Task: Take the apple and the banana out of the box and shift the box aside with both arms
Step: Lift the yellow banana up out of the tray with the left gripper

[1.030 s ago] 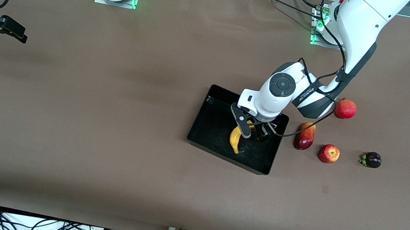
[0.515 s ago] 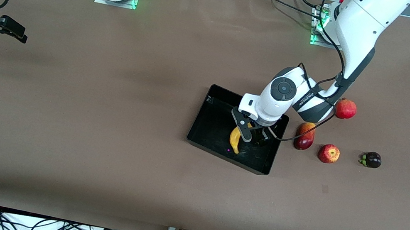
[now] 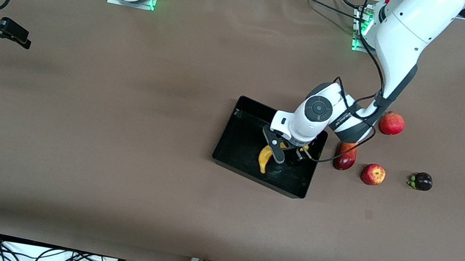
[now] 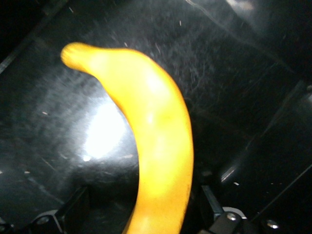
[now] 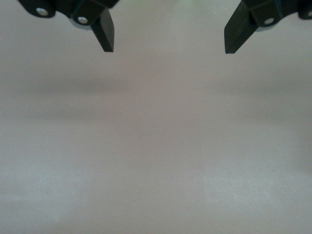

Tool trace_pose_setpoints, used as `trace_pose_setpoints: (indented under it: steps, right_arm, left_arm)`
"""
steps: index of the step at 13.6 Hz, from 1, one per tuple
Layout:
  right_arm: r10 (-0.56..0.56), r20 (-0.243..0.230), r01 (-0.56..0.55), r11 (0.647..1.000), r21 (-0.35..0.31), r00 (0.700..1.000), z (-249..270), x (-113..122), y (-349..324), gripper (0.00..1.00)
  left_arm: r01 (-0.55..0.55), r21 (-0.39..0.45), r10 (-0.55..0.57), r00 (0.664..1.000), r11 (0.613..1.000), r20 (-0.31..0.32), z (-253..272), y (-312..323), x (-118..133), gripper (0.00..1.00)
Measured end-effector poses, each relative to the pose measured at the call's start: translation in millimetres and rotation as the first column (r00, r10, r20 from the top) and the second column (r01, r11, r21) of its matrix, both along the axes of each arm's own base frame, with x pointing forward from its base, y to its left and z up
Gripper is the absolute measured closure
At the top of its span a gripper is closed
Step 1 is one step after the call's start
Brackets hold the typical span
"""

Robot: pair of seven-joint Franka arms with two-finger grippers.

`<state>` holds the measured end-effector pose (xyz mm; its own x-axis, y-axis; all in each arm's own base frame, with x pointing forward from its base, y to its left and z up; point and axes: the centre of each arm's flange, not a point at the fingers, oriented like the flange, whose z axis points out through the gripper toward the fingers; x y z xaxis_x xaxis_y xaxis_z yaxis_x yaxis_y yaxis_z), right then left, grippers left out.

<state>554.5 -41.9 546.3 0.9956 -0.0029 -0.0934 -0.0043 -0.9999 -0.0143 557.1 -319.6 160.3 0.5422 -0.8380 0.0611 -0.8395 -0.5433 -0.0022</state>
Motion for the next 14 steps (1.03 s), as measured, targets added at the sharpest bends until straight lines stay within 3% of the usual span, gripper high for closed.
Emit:
trace_pose_setpoints:
  steps: [4, 10, 14]
  right_arm:
    - [0.0, 0.0, 0.0, 1.0, 0.0, 1.0, -0.1, 0.0, 0.0, 0.0]
    - [0.0, 0.0, 0.0, 1.0, 0.0, 1.0, 0.0, 0.0, 0.0, 0.0]
    - [0.0, 0.0, 0.0, 1.0, 0.0, 1.0, 0.0, 0.0, 0.0, 0.0]
  left_arm:
    - [-0.014, -0.019, 0.015, 1.0, 1.0, 0.021, 5.5, -1.3, 6.2, 0.0]
    - [-0.049, -0.045, 0.049, 0.999, 0.998, -0.007, 1.1, -9.1, 2.0, 0.0]
    - [-0.032, -0.045, 0.031, 0.999, 0.998, -0.01, 0.4, -18.8, -4.2, 0.39]
